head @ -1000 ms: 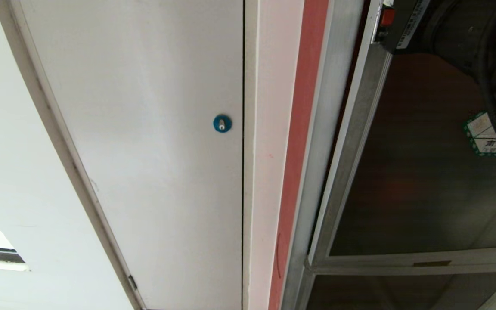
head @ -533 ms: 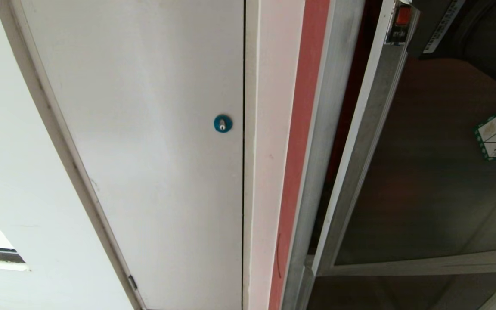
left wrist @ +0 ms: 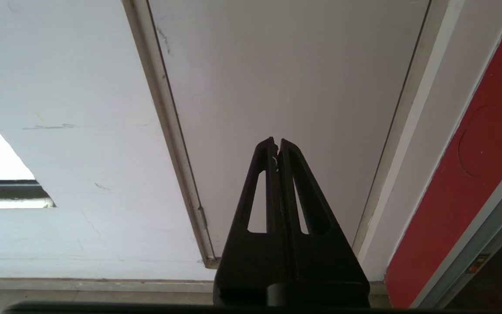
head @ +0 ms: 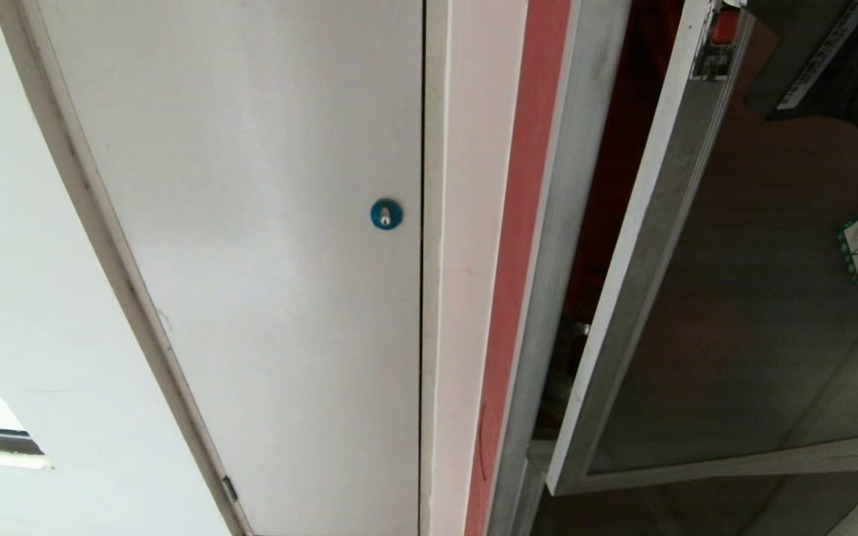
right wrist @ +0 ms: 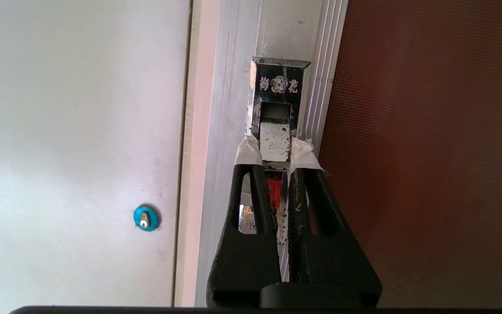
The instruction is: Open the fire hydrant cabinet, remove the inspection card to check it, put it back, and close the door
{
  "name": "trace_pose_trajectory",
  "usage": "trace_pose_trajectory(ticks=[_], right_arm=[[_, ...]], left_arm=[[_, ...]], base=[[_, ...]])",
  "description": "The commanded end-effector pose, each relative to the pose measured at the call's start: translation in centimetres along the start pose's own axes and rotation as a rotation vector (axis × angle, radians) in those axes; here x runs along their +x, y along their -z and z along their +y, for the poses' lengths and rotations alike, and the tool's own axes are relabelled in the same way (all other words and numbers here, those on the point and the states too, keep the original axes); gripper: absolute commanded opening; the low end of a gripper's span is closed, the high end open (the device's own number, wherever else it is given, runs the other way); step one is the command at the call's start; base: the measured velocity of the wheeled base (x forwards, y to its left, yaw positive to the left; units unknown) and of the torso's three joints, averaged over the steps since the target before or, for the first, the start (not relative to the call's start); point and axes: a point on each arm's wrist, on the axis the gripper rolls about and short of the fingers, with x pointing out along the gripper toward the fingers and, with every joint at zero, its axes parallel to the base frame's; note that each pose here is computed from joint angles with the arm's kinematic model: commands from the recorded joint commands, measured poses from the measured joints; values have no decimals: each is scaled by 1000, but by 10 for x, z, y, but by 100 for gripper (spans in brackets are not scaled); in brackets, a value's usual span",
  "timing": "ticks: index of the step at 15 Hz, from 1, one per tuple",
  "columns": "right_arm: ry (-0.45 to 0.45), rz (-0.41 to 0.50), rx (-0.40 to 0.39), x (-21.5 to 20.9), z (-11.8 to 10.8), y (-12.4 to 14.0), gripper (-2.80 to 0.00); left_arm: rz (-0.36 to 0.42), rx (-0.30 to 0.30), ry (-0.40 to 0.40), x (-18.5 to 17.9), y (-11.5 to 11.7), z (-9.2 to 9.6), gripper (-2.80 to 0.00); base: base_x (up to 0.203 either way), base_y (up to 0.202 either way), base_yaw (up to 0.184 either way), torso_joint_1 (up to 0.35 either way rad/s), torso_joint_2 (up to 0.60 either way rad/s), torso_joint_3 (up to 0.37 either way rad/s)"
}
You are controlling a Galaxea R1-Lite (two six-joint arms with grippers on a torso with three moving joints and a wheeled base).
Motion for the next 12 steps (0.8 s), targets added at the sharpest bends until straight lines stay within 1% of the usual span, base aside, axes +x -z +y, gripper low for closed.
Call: trace_pose_trajectory(ticks=[1, 7, 12], right_arm=[[8, 5, -5, -2, -2, -1, 0], [-2, -1, 6, -7, -3, -4, 0], [-22, 20, -15, -20, -8, 3, 0]], left_arm=[[7, 0, 1, 1, 2, 0, -280], [7, 0, 1, 1, 2, 0, -280], [7, 0, -1, 1, 2, 0, -280]], base=[[0, 0, 0, 0, 0, 0], [0, 0, 0, 0, 0, 0], [0, 0, 0, 0, 0, 0]])
